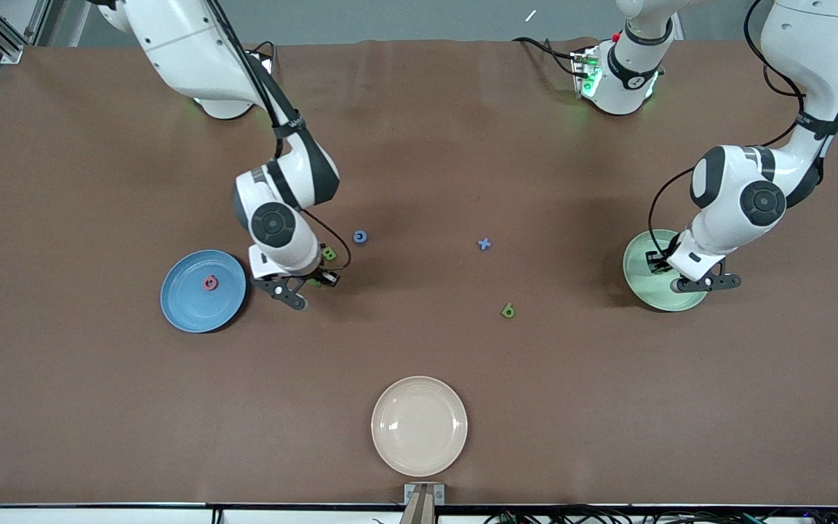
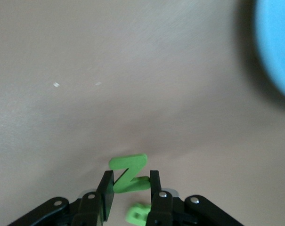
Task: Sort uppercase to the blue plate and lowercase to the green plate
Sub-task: 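Place the u on the green plate while the right gripper places Z on blue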
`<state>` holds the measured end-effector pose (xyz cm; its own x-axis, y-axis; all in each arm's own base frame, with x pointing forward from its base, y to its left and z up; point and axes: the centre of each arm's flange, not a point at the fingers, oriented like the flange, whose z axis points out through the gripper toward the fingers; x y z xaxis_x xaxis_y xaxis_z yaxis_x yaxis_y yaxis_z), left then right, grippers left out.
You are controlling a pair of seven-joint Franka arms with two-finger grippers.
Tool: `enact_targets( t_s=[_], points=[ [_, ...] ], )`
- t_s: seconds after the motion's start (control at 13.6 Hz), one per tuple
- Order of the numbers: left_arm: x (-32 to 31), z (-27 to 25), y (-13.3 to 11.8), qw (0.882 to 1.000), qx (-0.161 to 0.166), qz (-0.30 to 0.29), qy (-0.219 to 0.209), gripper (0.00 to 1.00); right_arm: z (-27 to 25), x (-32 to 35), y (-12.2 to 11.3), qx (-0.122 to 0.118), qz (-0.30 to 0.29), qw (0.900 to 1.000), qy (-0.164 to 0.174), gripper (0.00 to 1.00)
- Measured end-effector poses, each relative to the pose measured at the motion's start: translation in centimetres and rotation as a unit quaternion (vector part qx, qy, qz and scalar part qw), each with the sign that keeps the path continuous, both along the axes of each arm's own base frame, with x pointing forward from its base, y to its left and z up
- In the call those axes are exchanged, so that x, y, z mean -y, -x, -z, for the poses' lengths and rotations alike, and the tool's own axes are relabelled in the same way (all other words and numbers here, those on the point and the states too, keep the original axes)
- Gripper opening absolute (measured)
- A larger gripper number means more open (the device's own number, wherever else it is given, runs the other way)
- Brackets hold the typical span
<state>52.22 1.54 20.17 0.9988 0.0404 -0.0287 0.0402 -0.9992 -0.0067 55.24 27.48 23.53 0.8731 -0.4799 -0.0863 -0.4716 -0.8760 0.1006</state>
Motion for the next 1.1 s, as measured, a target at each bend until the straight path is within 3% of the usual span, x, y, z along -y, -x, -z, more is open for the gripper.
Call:
enact_targets(
  t_s=[0.22,0.44,0.74,0.81,1.1],
  points=[
    [-1.3,0.7,-0.4,1.000,-0.001,0.021,-0.004,0.27,-4.7,5.7,-1.2,-0.019,-0.020,1.000,-0.010,0.35],
    [-4.0,1.4,-0.7,0.999,-0.001,0.036,-0.024,0.27,-4.7,12.0,-1.8,-0.025,-0.025,0.999,-0.019,0.35],
    [-4.7,1.8,-1.1,0.999,-0.002,0.040,-0.024,0.27,-1.9,17.7,-1.6,-0.006,-0.033,0.999,-0.027,0.35],
    [-4.6,1.8,-1.2,0.999,-0.001,0.042,-0.025,0.31,-1.2,19.1,-1.4,-0.005,-0.033,0.999,-0.028,0.35],
    [-3.6,0.0,-1.9,0.998,-0.008,0.053,-0.033,0.76,0.1,20.9,-1.4,0.018,-0.030,0.999,-0.029,0.35]
  ],
)
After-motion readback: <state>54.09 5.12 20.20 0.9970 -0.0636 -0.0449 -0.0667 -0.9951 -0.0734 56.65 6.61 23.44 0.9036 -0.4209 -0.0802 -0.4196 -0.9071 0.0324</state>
